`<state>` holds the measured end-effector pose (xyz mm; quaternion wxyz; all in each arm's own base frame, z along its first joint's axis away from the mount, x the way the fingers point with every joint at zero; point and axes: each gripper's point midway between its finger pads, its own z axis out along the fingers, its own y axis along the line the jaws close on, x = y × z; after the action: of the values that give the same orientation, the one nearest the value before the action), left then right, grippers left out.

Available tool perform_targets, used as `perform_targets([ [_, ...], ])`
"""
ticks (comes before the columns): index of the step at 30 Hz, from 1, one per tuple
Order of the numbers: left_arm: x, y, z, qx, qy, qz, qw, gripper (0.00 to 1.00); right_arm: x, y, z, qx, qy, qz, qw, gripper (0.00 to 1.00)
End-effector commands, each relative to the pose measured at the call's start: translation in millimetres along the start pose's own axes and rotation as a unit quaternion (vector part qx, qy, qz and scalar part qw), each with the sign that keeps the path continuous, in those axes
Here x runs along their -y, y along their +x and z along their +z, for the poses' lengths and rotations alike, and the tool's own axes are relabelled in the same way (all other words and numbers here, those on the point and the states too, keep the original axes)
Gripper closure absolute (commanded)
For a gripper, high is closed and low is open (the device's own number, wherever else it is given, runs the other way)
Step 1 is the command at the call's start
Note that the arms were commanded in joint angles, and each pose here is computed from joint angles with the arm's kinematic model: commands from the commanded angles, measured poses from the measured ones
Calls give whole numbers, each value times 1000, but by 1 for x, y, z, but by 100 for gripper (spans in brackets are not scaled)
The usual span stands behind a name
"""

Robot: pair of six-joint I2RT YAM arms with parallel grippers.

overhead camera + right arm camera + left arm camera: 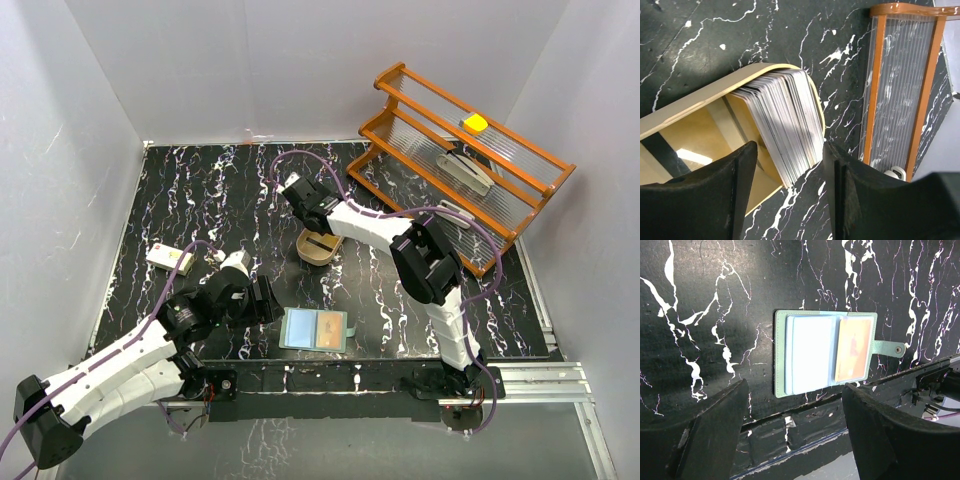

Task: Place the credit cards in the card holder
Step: Pick up the credit card from the storage box.

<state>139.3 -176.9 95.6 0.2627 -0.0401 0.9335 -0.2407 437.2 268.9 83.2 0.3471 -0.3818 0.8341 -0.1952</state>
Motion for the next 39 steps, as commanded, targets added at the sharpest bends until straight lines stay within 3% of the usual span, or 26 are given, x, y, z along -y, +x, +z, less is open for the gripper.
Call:
perform_targets([
  [1,1,-5,-3,13,1,5,1000,26,34,-31,-10,35,54,27,998,50],
  [15,1,-3,-1,8,4,2,1000,26,32,-36,-21,55,25,35,998,79],
  [21,2,-3,-2,8,7,0,1000,26,30,-37,-26,58,12,39,998,99],
  [31,-3,10,9,-18,-4,-7,1000,29,28,-42,-56,63,-32,65,995,100],
  [39,-9,27,18,-54,-16,-21,998,44,21,-39,-103,66,-78,112,988,100],
])
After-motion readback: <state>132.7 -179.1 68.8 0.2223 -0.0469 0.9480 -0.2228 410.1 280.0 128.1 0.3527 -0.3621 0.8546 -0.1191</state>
